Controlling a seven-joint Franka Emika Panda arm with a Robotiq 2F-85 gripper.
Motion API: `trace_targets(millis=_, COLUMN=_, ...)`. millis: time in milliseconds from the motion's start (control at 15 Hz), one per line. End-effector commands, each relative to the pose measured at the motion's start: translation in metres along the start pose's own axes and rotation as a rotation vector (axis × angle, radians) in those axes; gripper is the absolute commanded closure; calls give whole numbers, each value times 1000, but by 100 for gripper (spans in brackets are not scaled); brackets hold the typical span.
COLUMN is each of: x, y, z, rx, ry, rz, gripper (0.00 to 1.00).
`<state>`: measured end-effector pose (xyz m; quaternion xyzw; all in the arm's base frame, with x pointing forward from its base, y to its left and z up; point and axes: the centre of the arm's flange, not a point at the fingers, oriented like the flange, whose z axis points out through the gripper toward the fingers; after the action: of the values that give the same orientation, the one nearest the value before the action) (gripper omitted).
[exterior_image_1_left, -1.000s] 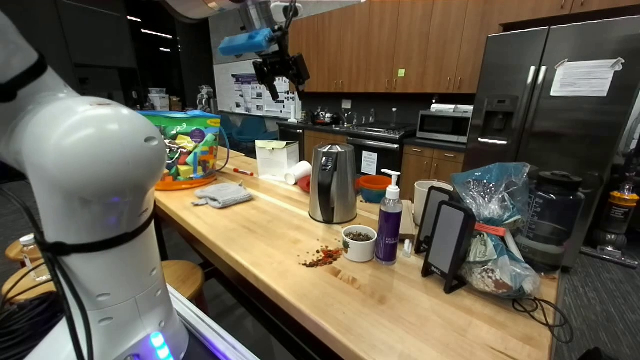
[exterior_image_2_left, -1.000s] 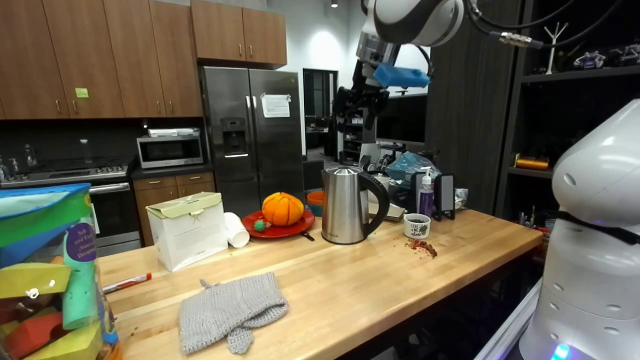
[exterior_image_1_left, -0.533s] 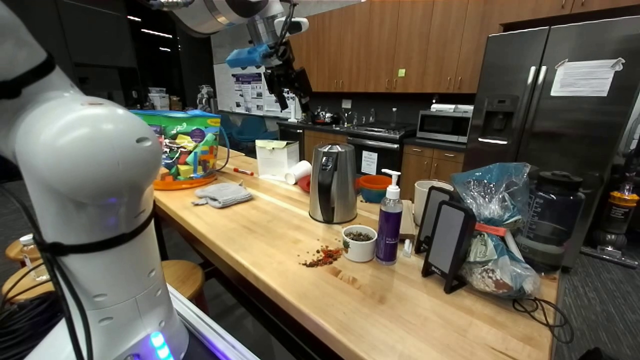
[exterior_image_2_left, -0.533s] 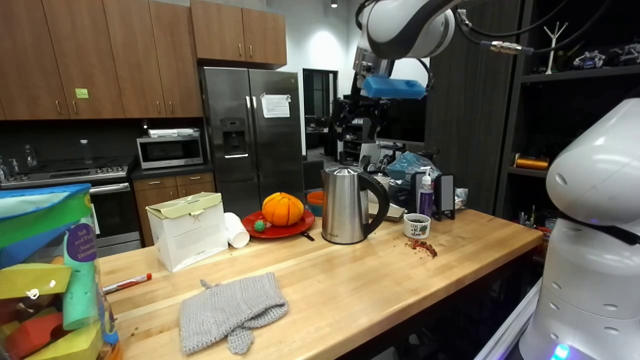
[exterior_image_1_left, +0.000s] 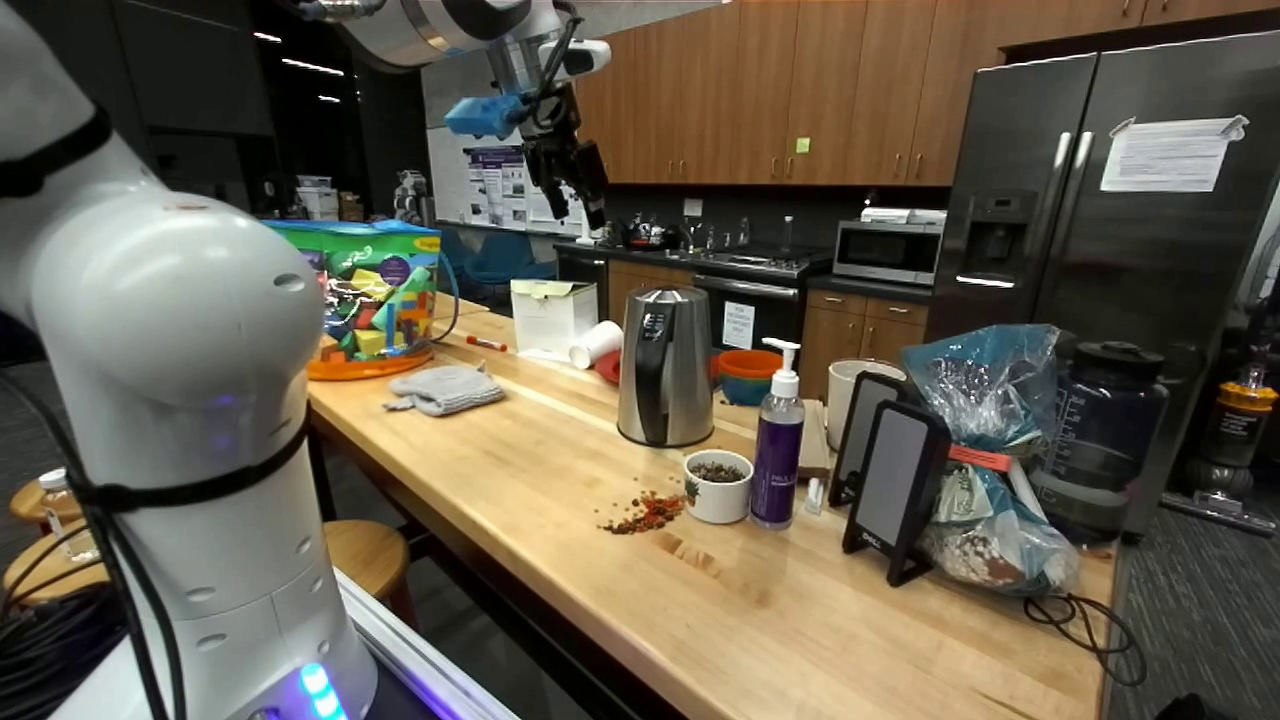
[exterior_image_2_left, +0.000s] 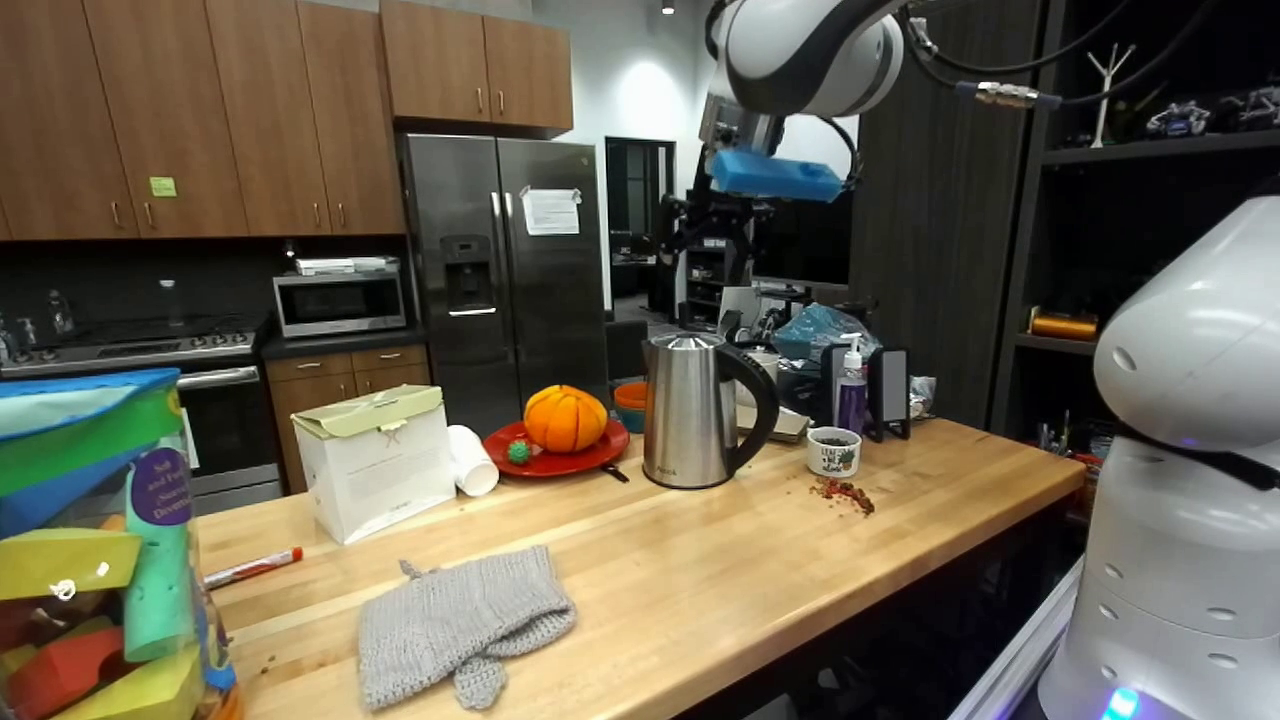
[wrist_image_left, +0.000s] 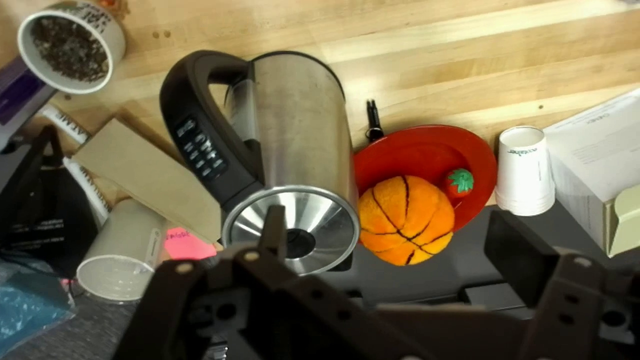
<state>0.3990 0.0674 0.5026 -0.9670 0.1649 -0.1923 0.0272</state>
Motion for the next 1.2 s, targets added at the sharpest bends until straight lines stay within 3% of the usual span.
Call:
trace_targets(millis=0, x=1, y=-32, z=7, rx=70, ry=11, rz=190, gripper=0)
trace_targets(millis=400, x=6, y=-48, z=21, rx=119, ry=78, rz=502, gripper=0)
trace_targets(millis=667, x=19, y=-35, z=32, rx=167, ry=99, rz=714, gripper=0)
trace_targets(millis=933, x=34, y=-13, z=44, rx=279, ry=131, rz=886, gripper=0)
trace_targets(millis=1133, x=45, y=9, z=57, rx=405, ry=150, rz=990, gripper=0)
